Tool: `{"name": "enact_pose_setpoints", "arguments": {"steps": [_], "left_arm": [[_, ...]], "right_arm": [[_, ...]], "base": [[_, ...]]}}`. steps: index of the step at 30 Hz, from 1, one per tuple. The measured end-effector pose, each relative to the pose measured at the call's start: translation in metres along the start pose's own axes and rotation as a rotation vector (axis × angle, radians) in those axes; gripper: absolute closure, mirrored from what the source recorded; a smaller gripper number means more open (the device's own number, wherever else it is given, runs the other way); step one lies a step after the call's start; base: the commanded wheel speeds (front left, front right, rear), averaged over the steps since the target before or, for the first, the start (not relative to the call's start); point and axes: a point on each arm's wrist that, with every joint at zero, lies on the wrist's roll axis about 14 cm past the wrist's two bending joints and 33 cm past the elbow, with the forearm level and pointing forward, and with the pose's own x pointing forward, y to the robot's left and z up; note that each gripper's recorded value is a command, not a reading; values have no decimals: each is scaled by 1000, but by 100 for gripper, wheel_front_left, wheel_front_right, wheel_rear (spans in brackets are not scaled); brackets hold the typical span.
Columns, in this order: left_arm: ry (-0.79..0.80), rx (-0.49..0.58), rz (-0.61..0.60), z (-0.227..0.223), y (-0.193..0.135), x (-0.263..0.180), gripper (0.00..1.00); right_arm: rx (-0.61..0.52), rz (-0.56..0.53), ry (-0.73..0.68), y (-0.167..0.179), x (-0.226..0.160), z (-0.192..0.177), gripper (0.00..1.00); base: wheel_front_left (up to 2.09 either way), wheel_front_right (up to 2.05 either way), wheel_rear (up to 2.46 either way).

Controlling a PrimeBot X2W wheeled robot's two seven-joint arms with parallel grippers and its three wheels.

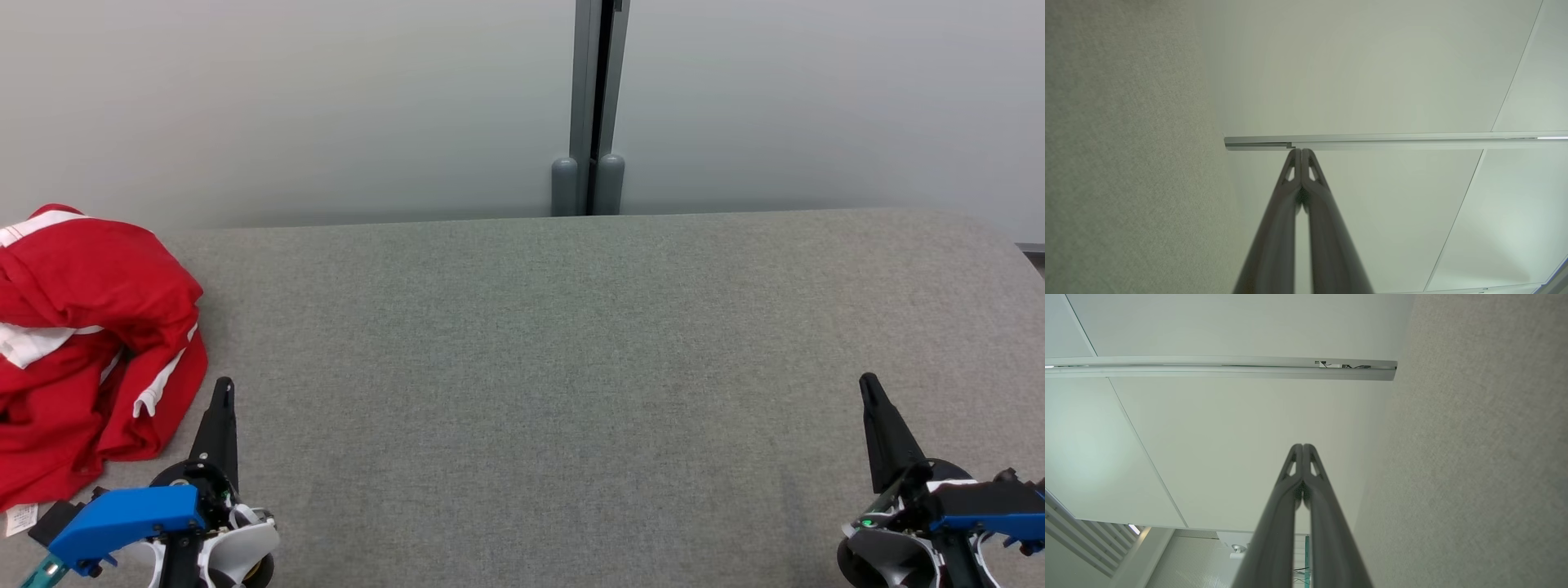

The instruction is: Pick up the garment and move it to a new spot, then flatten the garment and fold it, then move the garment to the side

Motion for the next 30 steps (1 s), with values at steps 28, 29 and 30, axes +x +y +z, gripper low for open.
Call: {"name": "enact_pose_setpoints", "arguments": {"steps": [28, 29, 30], "left_arm": [[8, 118, 104, -17, 34, -17, 0], [11, 136, 103, -18, 33, -17, 0], [12, 155, 101, -19, 32, -17, 0]], "right_arm": [[-122, -108, -46, -34, -18, 0, 0], [-138, -106, -46, -33, -18, 1, 0], [-154, -104, -50, -32, -18, 2, 0]], "base": [[0, 0, 0], [0, 0, 0], [0, 0, 0]]}}
